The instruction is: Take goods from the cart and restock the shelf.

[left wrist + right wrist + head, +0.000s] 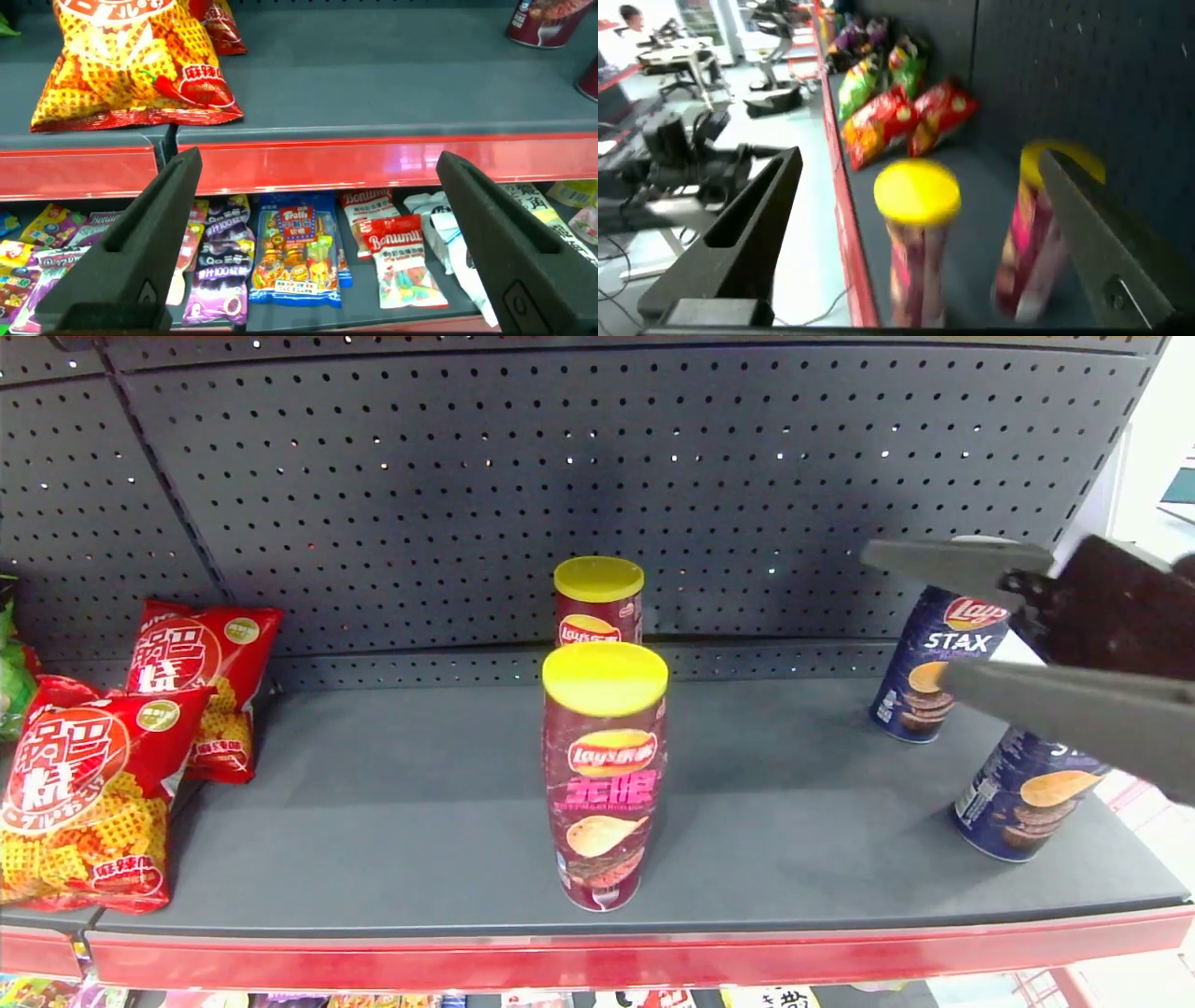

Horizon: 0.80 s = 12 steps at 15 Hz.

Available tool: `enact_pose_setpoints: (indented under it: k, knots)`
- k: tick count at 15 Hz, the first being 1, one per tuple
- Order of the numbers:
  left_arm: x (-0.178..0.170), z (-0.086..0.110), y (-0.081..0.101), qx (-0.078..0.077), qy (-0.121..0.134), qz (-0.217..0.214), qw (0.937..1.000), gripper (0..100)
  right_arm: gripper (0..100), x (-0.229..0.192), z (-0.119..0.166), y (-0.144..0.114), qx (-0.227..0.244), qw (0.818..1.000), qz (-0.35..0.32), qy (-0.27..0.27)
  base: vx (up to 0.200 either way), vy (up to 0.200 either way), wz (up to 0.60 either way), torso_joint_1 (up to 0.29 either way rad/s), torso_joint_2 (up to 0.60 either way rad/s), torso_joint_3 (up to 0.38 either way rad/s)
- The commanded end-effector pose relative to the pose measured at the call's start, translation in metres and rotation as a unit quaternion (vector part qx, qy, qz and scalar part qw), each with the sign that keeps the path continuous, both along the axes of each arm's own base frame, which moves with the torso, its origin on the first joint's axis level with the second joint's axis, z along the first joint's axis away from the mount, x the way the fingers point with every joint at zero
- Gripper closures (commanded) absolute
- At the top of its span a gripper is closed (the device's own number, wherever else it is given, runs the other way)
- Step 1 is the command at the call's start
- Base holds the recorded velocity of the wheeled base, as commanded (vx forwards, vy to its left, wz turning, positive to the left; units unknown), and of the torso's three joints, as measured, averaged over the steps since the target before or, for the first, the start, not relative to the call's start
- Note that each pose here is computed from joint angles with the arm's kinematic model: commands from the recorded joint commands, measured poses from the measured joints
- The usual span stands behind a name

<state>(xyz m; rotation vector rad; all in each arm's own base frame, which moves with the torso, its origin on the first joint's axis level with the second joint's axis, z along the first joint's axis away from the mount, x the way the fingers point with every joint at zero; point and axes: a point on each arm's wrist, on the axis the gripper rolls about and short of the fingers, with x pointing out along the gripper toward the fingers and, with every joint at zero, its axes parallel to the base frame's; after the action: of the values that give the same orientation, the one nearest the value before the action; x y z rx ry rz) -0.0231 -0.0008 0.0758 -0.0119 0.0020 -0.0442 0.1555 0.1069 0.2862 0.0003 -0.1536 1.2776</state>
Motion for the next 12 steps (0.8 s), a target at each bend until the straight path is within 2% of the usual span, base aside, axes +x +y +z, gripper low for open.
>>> enact_pose_setpoints:
  k: [1, 2, 3, 4, 6, 7, 8, 9, 11, 12]
  knots:
    - [0.0, 0.0, 0.0, 0.0, 0.001, 0.0, 1.0, 0, 0, -0.063, -0.026, -0.052, 0.015, 0.996, -0.079, -0.023, 0.0, 0.0, 0.0, 0.0, 0.0, 0.0]
    - [0.0, 0.0, 0.0, 0.0, 0.001, 0.0, 1.0, 0, 0, -0.063, -0.026, -0.052, 0.015, 0.996, -0.079, -0.023, 0.0, 0.0, 0.0, 0.0, 0.0, 0.0]
    - [0.0, 0.0, 0.0, 0.0, 0.001, 0.0, 1.0, 0, 0, -0.093, -0.038, -0.072, 0.019, 0.99, -0.134, -0.03, 0.0, 0.0, 0.0, 0.0, 0.0, 0.0]
    - [0.0, 0.0, 0.0, 0.0, 0.001, 0.0, 1.0, 0, 0, -0.102, -0.04, -0.077, 0.019, 0.987, -0.154, -0.03, 0.0, 0.0, 0.0, 0.0, 0.0, 0.0]
    - [0.0, 0.0, 0.0, 0.0, 0.001, 0.0, 1.0, 0, 0, -0.14, -0.056, -0.092, 0.01, 0.965, -0.263, -0.009, 0.0, 0.0, 0.0, 0.0, 0.0, 0.0]
    - [0.0, 0.0, 0.0, 0.0, 0.001, 0.0, 1.0, 0, 0, -0.153, -0.064, -0.095, 0.014, 0.949, -0.315, -0.006, 0.0, 0.0, 0.0, 0.0, 0.0, 0.0]
    - [0.0, 0.0, 0.0, 0.0, 0.001, 0.0, 1.0, 0, 0, -0.158, -0.067, -0.096, 0.018, 0.941, -0.339, -0.004, 0.0, 0.0, 0.0, 0.0, 0.0, 0.0]
    - [0.0, 0.0, 0.0, 0.0, 0.001, 0.0, 1.0, 0, 0, -0.165, -0.079, -0.099, 0.029, 0.917, -0.399, -0.001, 0.0, 0.0, 0.0, 0.0, 0.0, 0.0]
    - [0.0, 0.0, 0.0, 0.0, 0.001, 0.0, 1.0, 0, 0, -0.163, -0.101, -0.102, 0.04, 0.878, -0.477, 0.006, 0.0, 0.0, 0.0, 0.0, 0.0, 0.0]
    - [0.0, 0.0, 0.0, 0.0, 0.001, 0.0, 1.0, 0, 0, -0.162, -0.112, -0.102, 0.041, 0.865, -0.5, 0.013, 0.0, 0.0, 0.0, 0.0, 0.0, 0.0]
